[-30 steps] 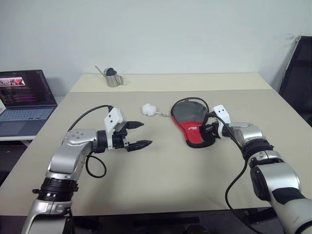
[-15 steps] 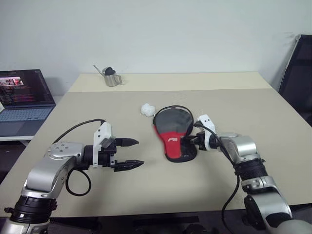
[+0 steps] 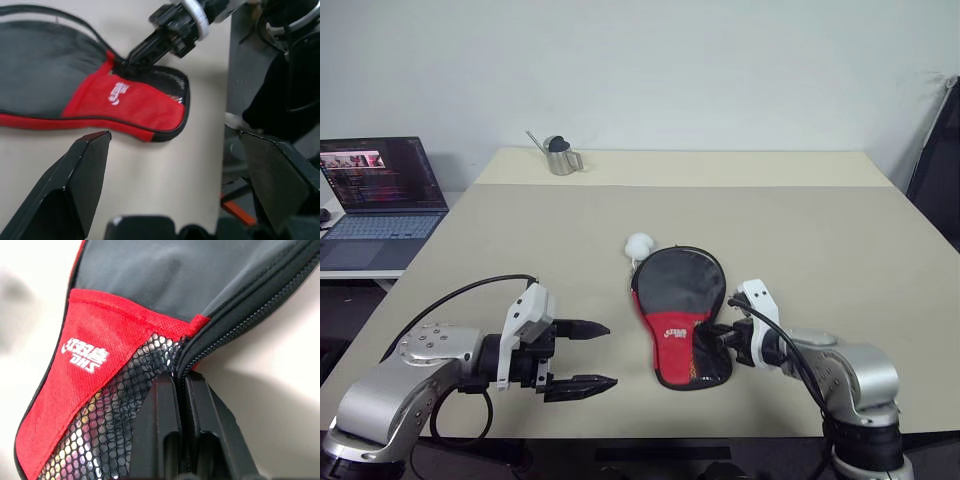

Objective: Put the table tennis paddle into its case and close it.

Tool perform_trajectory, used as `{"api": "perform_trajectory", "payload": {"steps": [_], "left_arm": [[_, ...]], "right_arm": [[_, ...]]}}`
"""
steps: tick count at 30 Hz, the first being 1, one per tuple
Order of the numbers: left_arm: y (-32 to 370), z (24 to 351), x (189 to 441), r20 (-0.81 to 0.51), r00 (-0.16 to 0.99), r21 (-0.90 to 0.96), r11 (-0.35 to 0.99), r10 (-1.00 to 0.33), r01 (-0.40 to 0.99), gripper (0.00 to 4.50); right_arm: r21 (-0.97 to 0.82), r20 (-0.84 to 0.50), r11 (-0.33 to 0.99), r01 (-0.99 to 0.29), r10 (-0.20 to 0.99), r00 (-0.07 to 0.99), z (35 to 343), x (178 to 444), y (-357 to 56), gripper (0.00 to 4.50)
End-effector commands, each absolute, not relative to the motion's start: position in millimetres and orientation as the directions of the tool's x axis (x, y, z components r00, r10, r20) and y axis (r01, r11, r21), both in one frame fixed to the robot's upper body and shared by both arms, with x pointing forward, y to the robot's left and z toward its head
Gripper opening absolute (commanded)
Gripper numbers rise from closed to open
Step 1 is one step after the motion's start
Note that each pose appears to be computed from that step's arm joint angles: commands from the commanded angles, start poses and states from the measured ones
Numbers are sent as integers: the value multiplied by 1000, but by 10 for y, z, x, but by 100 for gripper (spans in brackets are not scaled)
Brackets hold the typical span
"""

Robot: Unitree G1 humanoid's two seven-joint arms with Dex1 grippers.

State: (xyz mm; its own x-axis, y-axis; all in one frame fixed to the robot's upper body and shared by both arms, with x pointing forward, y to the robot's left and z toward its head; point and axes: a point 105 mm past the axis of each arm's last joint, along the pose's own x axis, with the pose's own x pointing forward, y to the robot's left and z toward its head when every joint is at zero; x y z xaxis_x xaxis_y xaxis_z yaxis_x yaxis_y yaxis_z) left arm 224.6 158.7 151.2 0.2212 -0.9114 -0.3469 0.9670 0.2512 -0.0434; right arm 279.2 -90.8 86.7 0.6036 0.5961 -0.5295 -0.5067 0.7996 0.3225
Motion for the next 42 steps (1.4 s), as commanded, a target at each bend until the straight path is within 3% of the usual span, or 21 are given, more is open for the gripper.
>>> {"api": "perform_trajectory", "payload": {"steps": [1, 24, 35, 38, 42], "left_arm": [[1532, 1604, 2198, -337, 183, -25, 203, -924, 979, 450], [1582, 1568, 2125, -373, 120, -59, 152, -920, 987, 450], [1577, 1527, 2147, -387, 112, -42, 139, -915, 989, 450], [1572, 1514, 2156, -387, 115, -30, 138, -915, 990, 450], [1535, 1485, 2162, -373, 120, -20, 137, -920, 990, 450]], "right_arm": [[363, -564, 793, -490, 606, 562, 791, 2545, -883, 5], [394, -557, 797, -458, 603, 571, 728, 2206, -909, 5], [387, -581, 824, -413, 566, 585, 691, 2244, -957, 5], [370, -584, 844, -387, 536, 610, 706, 2258, -1029, 81], [353, -578, 855, -380, 519, 630, 755, 2243, -1149, 215]]}}
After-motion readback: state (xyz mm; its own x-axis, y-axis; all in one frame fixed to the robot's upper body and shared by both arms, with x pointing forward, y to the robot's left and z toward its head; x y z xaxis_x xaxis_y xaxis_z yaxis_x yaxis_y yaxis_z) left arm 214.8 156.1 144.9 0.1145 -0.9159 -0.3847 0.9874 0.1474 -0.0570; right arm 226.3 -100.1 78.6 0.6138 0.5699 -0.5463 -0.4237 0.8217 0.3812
